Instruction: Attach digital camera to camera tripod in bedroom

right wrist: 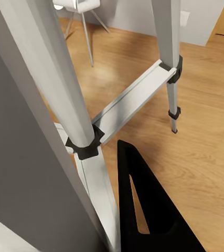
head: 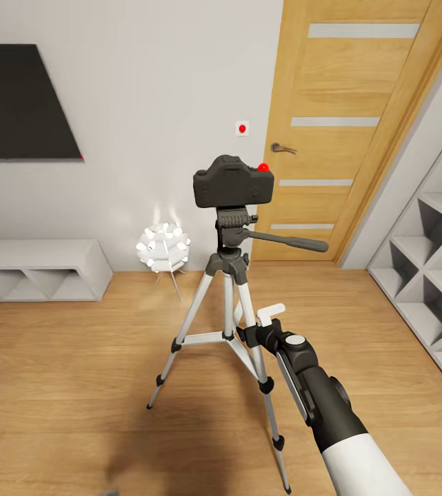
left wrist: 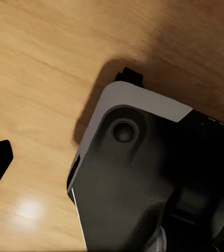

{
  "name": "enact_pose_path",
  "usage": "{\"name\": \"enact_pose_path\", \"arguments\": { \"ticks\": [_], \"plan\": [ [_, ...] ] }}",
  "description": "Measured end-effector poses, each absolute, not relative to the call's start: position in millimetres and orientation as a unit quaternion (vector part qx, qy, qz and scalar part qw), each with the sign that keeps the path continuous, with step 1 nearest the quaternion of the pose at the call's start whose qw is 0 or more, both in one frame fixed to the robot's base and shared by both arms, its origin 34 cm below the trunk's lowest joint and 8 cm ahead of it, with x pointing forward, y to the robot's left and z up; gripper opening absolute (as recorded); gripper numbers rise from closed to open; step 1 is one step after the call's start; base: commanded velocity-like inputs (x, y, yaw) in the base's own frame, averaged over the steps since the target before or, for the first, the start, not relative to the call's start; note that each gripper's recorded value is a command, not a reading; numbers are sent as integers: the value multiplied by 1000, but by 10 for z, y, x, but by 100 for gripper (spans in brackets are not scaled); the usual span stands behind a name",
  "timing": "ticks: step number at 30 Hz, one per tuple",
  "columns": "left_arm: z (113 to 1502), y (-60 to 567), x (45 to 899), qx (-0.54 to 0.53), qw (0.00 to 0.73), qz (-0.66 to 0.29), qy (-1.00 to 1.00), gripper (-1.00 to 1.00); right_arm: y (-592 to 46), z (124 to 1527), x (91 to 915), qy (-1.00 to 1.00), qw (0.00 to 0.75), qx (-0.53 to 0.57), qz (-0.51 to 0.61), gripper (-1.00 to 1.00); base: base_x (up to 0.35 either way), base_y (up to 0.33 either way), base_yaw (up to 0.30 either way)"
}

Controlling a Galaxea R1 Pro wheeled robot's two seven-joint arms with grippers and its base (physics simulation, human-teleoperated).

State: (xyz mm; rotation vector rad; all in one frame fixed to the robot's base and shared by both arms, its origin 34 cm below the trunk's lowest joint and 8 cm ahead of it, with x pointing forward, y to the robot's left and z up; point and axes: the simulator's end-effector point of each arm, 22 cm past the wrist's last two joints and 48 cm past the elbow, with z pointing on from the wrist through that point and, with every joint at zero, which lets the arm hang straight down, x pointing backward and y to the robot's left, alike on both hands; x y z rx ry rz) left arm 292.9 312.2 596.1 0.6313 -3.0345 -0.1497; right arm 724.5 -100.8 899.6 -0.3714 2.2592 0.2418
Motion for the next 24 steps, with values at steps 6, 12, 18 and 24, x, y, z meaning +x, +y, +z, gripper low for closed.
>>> {"name": "enact_pose_path", "arguments": {
  "ticks": [6,12,18,24],
  "plan": [
    [5959,3103,2906,194,22,-47,-980,100,-1009,8996,7244,896,407,-147,96,-100,0,0,0],
    [5955,3047,2899,191,24,-43,-980,100,-1009,8995,7244,896,408,-147,96,-100,0,0,0],
    [5952,3019,2878,191,25,-41,-980,100,-1010,8995,7244,896,408,-148,96,100,0,0,0],
    [5943,2938,2854,190,27,-36,-981,100,-1006,8830,7171,904,390,-147,99,100,0,0,0]
  ]
}}
